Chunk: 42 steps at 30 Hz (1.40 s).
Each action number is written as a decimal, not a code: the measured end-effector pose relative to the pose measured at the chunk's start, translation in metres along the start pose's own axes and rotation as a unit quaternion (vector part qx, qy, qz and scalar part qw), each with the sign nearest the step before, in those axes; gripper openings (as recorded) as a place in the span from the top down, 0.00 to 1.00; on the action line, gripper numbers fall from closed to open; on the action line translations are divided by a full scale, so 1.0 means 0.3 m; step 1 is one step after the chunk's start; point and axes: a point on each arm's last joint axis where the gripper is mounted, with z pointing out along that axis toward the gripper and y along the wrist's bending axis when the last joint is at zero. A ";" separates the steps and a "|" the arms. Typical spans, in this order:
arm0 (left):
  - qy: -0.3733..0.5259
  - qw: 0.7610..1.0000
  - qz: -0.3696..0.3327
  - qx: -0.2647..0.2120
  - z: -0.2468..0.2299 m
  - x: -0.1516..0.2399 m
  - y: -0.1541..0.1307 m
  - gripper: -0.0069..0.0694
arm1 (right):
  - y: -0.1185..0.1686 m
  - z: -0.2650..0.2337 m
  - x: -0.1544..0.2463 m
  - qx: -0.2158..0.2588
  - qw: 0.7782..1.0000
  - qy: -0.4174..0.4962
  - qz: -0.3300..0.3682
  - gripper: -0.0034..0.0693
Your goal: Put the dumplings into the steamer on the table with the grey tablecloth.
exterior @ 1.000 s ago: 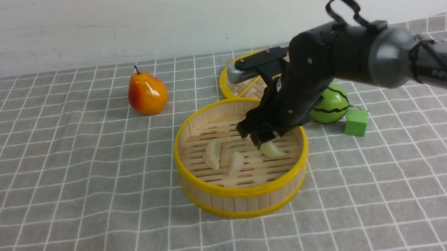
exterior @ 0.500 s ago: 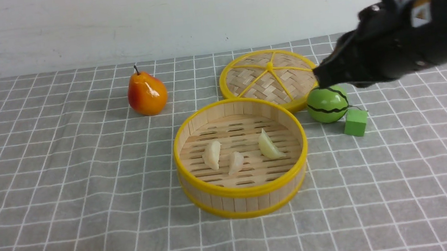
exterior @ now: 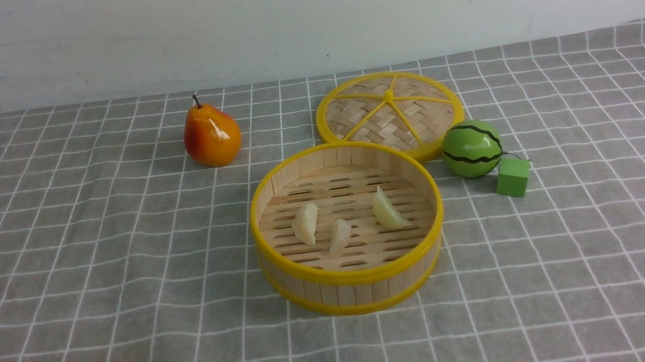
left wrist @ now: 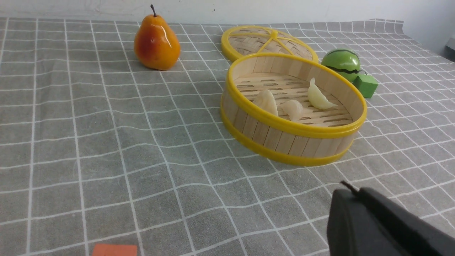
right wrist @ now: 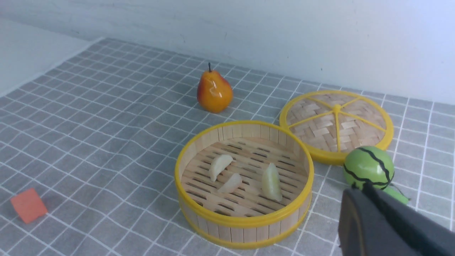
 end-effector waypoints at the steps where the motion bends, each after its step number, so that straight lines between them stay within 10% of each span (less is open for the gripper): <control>1: 0.000 1.000 0.000 0.000 0.000 0.000 0.000 0.91 | 0.000 -0.006 0.000 0.000 1.000 -0.003 0.000 0.98; 22: 0.000 1.000 0.000 0.000 0.000 0.000 0.000 0.89 | -0.023 -0.036 0.096 0.022 0.998 -0.030 -0.041 0.98; 36: -0.001 1.000 0.001 0.000 0.000 0.000 0.000 0.88 | -0.165 -0.109 0.587 0.268 0.962 -0.023 0.053 0.98; 42: -0.001 1.000 0.001 0.000 0.000 -0.001 0.000 0.87 | -0.183 -0.095 0.721 0.294 0.952 -0.005 0.079 0.98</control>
